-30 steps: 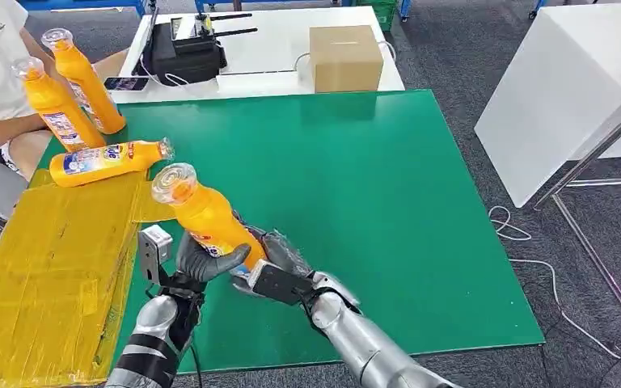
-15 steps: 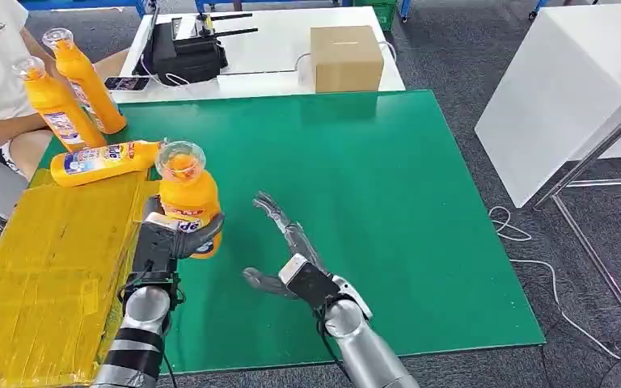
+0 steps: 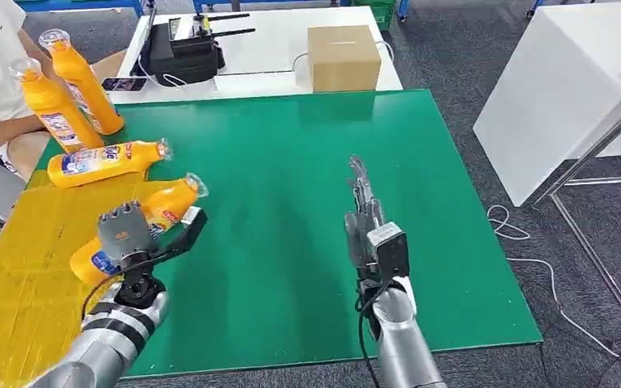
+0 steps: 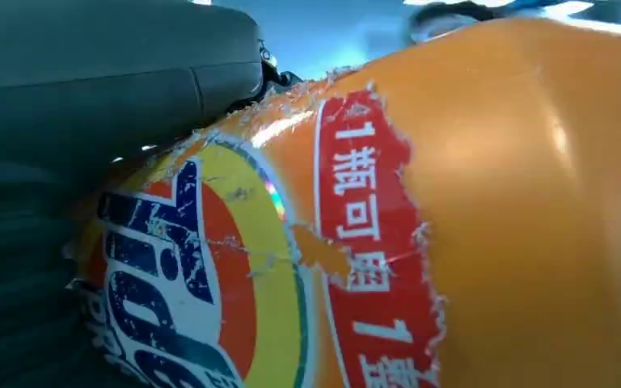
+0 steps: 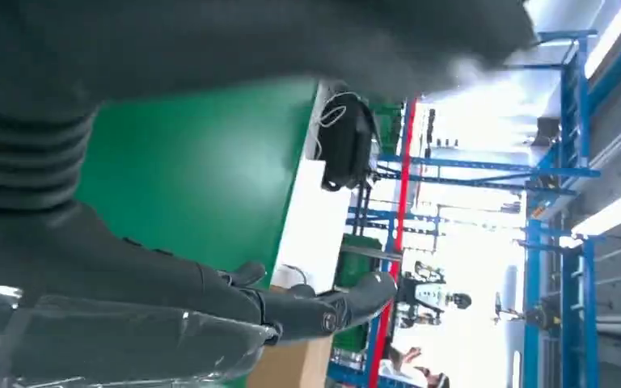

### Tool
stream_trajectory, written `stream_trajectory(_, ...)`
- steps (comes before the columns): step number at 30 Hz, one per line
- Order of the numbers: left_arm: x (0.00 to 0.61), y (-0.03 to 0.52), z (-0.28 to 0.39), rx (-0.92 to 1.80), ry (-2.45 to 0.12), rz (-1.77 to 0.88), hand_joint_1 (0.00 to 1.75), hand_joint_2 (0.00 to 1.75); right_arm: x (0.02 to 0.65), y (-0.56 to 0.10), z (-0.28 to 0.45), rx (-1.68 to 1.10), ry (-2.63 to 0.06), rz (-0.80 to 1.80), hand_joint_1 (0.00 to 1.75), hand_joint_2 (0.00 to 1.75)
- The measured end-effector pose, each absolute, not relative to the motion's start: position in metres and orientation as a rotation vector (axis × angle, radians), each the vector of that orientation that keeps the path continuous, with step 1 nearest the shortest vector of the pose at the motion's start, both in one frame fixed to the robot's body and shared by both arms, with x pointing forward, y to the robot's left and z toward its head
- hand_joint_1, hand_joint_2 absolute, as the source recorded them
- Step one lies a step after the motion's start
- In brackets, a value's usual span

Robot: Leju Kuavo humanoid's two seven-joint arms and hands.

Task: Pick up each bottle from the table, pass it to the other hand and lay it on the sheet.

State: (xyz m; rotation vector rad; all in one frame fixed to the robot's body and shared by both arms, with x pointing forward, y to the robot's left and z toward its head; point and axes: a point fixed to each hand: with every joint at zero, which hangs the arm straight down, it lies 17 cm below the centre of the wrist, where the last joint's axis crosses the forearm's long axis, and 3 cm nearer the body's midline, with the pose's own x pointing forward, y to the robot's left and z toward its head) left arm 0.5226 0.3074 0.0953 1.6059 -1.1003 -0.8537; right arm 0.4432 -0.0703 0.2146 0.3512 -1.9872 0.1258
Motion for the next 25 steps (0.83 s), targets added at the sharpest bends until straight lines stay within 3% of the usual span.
stream_trajectory(4, 0.519, 0.342, 0.063, 1.617, -1.001, -1.021, 1.75, 1.75, 0.444, -0.076, 0.217, 0.351, -1.994, 0.108, 0.00, 1.75)
stream_trajectory(5, 0.519, 0.352, 0.059, 1.626, -0.972, -1.039, 1.01, 1.75, 0.444, -0.077, 0.217, 0.352, -1.995, 0.106, 0.00, 1.75)
stream_trajectory(6, 0.518, 0.363, 0.057, 1.638, -0.938, -1.056, 0.00, 1.75, 0.444, -0.079, 0.217, 0.353, -1.995, 0.102, 0.00, 1.75)
stream_trajectory(15, 0.511, 0.392, 0.051, 1.679, -0.905, -1.081, 0.00, 1.75, 0.444, -0.080, 0.218, 0.359, -1.995, 0.094, 0.00, 1.75)
stream_trajectory(25, 0.501, 0.365, 0.080, 1.702, -1.105, -1.021, 0.00, 1.75, 0.444, -0.080, 0.213, 0.350, -1.991, 0.093, 0.00, 1.75)
